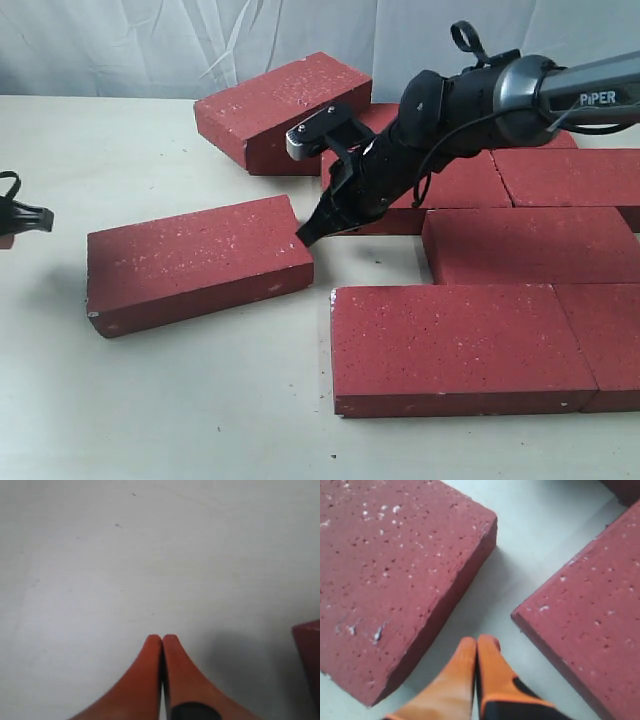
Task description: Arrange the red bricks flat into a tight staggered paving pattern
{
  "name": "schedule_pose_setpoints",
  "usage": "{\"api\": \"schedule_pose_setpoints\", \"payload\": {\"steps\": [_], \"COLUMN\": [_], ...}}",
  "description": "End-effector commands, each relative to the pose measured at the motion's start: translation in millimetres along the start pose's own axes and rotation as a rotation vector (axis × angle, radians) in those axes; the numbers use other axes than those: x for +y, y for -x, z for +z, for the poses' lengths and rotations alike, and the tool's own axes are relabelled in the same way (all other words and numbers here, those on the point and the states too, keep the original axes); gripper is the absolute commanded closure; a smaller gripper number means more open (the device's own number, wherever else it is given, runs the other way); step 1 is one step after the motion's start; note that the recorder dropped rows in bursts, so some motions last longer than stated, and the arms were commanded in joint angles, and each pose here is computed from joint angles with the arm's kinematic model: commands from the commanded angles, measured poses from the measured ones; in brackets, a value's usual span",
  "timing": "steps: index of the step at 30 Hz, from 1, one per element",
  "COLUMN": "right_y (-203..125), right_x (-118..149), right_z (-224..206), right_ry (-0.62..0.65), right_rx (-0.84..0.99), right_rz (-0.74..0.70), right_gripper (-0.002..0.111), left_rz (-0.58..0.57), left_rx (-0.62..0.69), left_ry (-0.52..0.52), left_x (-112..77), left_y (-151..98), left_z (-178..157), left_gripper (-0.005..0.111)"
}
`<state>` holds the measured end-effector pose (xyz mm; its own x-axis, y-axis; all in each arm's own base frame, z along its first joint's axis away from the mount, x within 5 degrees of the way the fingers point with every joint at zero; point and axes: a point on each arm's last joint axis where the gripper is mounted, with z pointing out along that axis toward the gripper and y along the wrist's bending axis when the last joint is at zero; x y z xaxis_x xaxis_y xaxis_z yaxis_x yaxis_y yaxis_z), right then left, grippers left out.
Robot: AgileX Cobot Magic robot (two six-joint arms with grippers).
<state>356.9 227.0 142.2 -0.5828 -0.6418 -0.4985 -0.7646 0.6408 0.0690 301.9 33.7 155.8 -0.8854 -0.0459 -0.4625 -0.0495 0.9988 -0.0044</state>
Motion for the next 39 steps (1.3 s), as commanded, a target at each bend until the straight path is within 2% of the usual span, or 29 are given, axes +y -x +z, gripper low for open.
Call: {"api": "schedule_pose_setpoints", "payload": {"steps": [1, 4, 12, 16, 23, 27, 31, 36, 39], "right_y": [-0.7, -1.7, -4.6, -2.3, -5.1, -3.6, -6.4, -6.5, -6.4], "right_x": [3.8, 3.7, 3.5, 10.3, 14.9, 19.1, 21.2, 20.4, 14.2], "right_z": [11.9, 19.2, 26.7, 20.4, 18.0, 12.2, 11.1, 4.7, -4.7], "right_ry": [-0.016, -0.018, -0.002, 0.087, 0.135, 0.192, 0.217, 0.204, 0.120], "right_rx": [-0.009, -0.003, 0.023, 0.097, 0.157, 0.207, 0.239, 0.258, 0.291], "right_rz": [-0.022, -0.025, -0.022, -0.031, -0.049, -0.057, -0.059, -0.097, -0.106], "right_gripper": [0.107, 0.107, 0.107, 0.107, 0.107, 0.107, 0.107, 0.107, 0.107], "left_rz": [0.103, 0.130, 0.120, 0.185, 0.185, 0.228, 0.230, 0.245, 0.245], "left_rx": [0.051, 0.080, 0.061, 0.044, 0.022, -0.004, -0.015, 0.000, 0.000], "left_ry": [-0.094, -0.141, -0.173, -0.304, -0.334, -0.420, -0.434, -0.467, -0.467], "left_x": [-19.5, -23.6, -26.6, -38.1, -40.8, -48.2, -49.4, -51.9, -51.9], "left_y": [2.0, -1.0, 0.9, 0.9, 2.6, 3.4, 4.2, 2.4, 2.4], "left_z": [8.6, 12.0, 12.1, 9.4, 8.6, 5.8, 5.2, 3.9, 3.9], "left_gripper": [0.107, 0.107, 0.107, 0.107, 0.107, 0.107, 0.107, 0.107, 0.107]}}
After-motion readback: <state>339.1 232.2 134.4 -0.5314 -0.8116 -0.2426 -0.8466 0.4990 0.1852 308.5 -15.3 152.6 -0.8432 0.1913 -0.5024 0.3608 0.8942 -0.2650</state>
